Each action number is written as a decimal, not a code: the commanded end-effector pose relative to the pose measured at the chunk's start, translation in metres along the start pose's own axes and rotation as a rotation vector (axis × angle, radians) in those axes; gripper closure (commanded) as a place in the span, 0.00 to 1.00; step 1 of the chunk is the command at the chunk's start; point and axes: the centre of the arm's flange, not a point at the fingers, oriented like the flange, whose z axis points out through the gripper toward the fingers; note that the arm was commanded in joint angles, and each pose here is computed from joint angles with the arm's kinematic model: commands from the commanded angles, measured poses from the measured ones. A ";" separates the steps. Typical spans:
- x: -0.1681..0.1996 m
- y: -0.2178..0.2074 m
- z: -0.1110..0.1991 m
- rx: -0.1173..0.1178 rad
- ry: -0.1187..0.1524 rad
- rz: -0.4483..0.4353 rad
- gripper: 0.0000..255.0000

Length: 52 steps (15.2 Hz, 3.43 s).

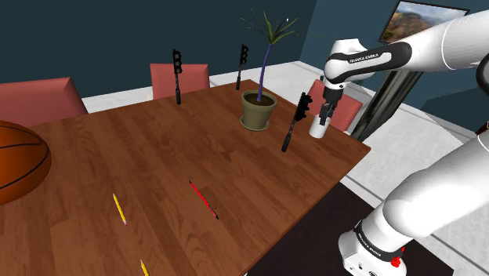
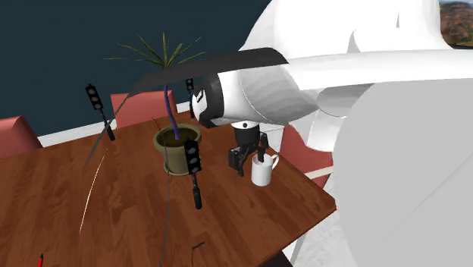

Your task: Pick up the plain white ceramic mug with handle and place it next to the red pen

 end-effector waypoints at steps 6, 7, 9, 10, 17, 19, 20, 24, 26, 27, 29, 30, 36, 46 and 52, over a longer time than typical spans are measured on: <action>0.038 0.057 0.037 -0.008 -0.005 -0.088 0.00; 0.038 0.057 0.042 -0.008 -0.005 -0.088 0.00; 0.038 0.057 0.052 -0.008 -0.005 -0.088 0.00; 0.038 0.057 0.058 -0.008 -0.005 -0.088 0.00; 0.038 0.057 0.071 -0.008 -0.005 -0.088 0.00; 0.038 0.057 0.071 -0.008 -0.005 -0.088 0.00; 0.038 0.057 0.071 -0.008 -0.005 -0.088 0.00; 0.038 0.057 0.071 -0.008 -0.005 -0.088 1.00; 0.038 0.057 0.071 -0.008 -0.005 -0.088 1.00; 0.038 0.057 0.071 -0.008 -0.005 -0.088 1.00; 0.038 0.057 0.071 -0.008 -0.005 -0.088 1.00; 0.038 0.057 0.071 -0.008 -0.005 -0.088 1.00; 0.033 0.058 0.040 -0.008 -0.005 -0.088 1.00; 0.024 0.060 -0.012 -0.008 -0.005 -0.088 1.00; 0.019 0.061 -0.043 -0.008 -0.005 -0.088 1.00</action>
